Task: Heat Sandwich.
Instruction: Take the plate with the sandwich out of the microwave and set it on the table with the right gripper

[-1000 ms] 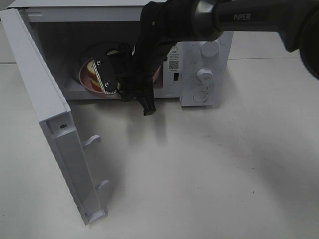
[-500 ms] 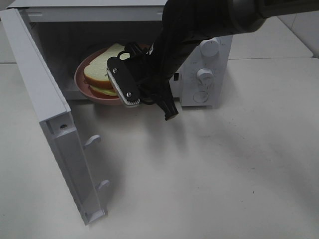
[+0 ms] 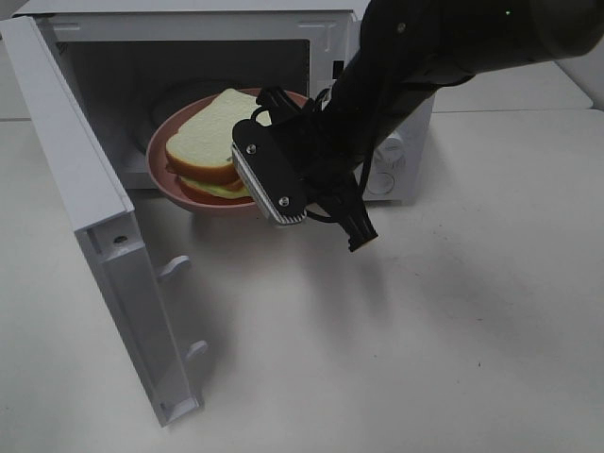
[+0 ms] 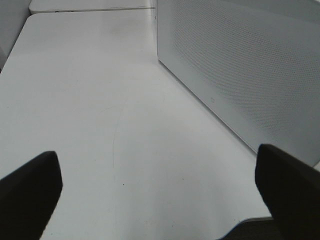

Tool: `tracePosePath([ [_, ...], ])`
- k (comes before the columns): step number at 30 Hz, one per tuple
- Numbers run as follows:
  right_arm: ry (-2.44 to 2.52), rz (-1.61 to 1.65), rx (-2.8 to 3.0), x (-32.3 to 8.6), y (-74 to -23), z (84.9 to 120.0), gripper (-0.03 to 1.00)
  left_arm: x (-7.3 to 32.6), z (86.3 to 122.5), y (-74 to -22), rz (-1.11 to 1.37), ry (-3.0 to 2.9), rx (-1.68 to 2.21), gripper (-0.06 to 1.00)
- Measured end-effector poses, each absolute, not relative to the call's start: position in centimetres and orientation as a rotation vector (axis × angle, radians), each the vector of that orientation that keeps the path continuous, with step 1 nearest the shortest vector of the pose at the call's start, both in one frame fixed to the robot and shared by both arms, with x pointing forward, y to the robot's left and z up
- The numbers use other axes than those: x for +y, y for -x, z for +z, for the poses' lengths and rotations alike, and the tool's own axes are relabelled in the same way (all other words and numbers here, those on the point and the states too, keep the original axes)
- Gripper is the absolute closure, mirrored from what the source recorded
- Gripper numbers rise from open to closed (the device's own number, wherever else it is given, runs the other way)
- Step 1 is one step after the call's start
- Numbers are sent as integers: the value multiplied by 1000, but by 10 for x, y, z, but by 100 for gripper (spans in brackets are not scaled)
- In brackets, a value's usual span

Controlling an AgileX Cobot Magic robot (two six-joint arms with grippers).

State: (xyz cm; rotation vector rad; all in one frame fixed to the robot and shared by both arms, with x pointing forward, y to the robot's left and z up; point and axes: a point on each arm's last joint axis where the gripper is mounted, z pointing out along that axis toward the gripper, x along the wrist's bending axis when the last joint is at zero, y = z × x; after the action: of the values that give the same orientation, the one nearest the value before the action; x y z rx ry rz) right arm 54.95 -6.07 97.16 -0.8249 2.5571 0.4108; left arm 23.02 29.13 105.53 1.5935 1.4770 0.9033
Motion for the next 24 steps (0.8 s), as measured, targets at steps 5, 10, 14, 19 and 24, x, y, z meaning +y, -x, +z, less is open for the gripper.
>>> tracePosePath([
  [5,799,437,2561,-68,-536,977,93,291,1055,-230,903,-1593,1477,-3],
  [10,787,440,2557,-77,-523,981,93,291,1055,-230,903,-1593,1477,-3],
  [14,784,434,2564,-87,-510,980,93,291,1055,-230,903,-1593,1477,-3],
  [19,780,431,2568,-97,-496,981,93,291,1055,-230,903,-1593,1477,-3],
  [24,774,432,2561,-106,-484,985,93,291,1055,-230,903,-1593,1477,-3],
])
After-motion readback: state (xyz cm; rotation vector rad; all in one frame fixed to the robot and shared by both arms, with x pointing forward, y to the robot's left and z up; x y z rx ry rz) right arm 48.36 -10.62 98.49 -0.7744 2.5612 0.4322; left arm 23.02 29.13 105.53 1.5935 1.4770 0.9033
